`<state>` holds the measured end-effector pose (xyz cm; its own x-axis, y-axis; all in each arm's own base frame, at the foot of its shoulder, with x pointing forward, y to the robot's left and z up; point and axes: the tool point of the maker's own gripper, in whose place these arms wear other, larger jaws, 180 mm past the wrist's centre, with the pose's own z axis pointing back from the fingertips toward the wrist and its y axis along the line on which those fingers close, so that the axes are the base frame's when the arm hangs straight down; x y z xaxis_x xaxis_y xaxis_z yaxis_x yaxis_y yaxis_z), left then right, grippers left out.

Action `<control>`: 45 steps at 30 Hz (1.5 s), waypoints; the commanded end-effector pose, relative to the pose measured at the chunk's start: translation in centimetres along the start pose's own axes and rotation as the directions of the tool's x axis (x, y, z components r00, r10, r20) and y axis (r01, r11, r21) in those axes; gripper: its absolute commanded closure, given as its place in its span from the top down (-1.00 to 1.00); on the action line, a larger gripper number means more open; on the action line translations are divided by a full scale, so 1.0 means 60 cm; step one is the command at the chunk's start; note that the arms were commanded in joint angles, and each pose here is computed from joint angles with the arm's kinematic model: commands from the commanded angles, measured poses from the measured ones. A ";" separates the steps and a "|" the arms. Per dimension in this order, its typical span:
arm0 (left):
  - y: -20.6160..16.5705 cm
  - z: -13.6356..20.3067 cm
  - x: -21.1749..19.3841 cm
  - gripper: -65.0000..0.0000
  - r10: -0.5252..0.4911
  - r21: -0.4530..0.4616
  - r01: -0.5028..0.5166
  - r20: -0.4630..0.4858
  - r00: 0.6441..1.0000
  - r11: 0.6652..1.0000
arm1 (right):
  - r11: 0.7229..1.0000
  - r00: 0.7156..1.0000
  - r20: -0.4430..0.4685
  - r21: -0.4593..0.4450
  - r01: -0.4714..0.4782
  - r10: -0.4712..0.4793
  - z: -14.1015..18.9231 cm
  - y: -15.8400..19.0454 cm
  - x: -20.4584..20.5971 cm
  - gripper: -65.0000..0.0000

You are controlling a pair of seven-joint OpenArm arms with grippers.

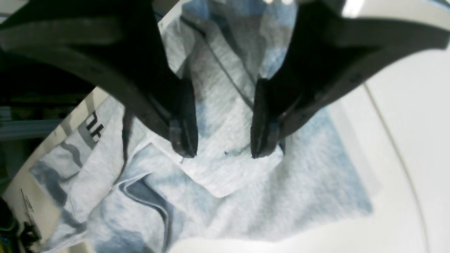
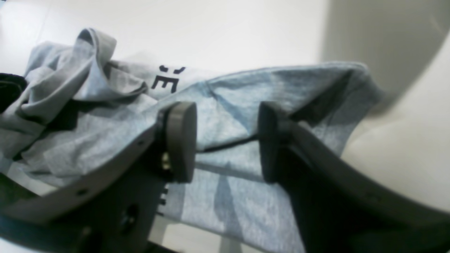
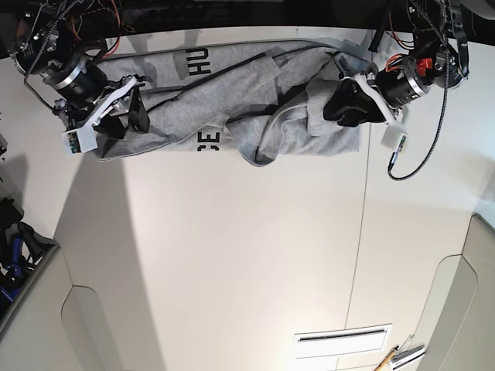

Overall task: Fold the T-shirt properly
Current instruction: 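Press and smooth the folded hem end with the left gripper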

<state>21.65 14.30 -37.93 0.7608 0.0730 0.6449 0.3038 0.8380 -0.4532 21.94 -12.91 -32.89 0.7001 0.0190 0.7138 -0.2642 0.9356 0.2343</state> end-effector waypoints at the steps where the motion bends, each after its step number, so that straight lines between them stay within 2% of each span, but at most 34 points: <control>1: 0.004 0.007 0.021 -0.13 -0.014 0.008 0.014 0.043 0.999 1.000 | 1.000 0.999 0.046 0.009 -0.015 0.015 0.005 0.004 0.019 -0.13; 12: 0.030 0.025 0.033 -0.13 0.018 0.058 -0.023 0.079 0.997 0.998 | 1.000 0.999 0.046 0.010 -0.015 0.015 0.005 0.004 0.019 -0.13; 16: 0.018 0.024 0.032 -0.13 0.067 0.016 -0.069 0.078 0.995 0.998 | 1.000 0.999 0.046 0.010 -0.015 0.015 0.005 0.004 0.019 -0.13; 24: 0.015 0.019 0.023 -0.13 0.057 0.018 -0.058 0.053 0.997 0.998 | 1.000 0.999 0.046 0.010 -0.015 0.015 0.005 0.004 0.019 -0.13; 34: -0.027 -0.009 -0.001 -0.13 0.032 -0.054 -0.033 -0.015 0.999 0.998 | 1.000 0.999 0.046 0.010 -0.015 0.015 0.005 0.004 0.019 -0.13; 40: -0.027 -0.011 -0.004 -0.50 0.020 -0.048 -0.022 -0.027 0.999 0.999 | 1.000 0.999 0.045 0.010 -0.015 0.015 0.006 0.004 0.018 -0.13; 44: -0.028 -0.011 -0.004 -1.00 0.020 -0.050 -0.022 -0.026 0.999 0.999 | 1.000 0.999 0.045 0.010 -0.015 0.014 0.005 0.004 0.018 -0.13; 45: -0.029 -0.011 -0.003 -1.00 0.023 -0.056 -0.025 -0.023 0.999 0.998 | 1.000 0.999 0.045 0.010 -0.015 0.015 0.006 0.004 0.019 -0.13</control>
<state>20.85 12.50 -38.56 0.8004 0.0728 0.5950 0.2985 0.8124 -0.5009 21.93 -12.92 -32.91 0.7007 0.0194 0.7132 -0.2640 0.9357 0.2340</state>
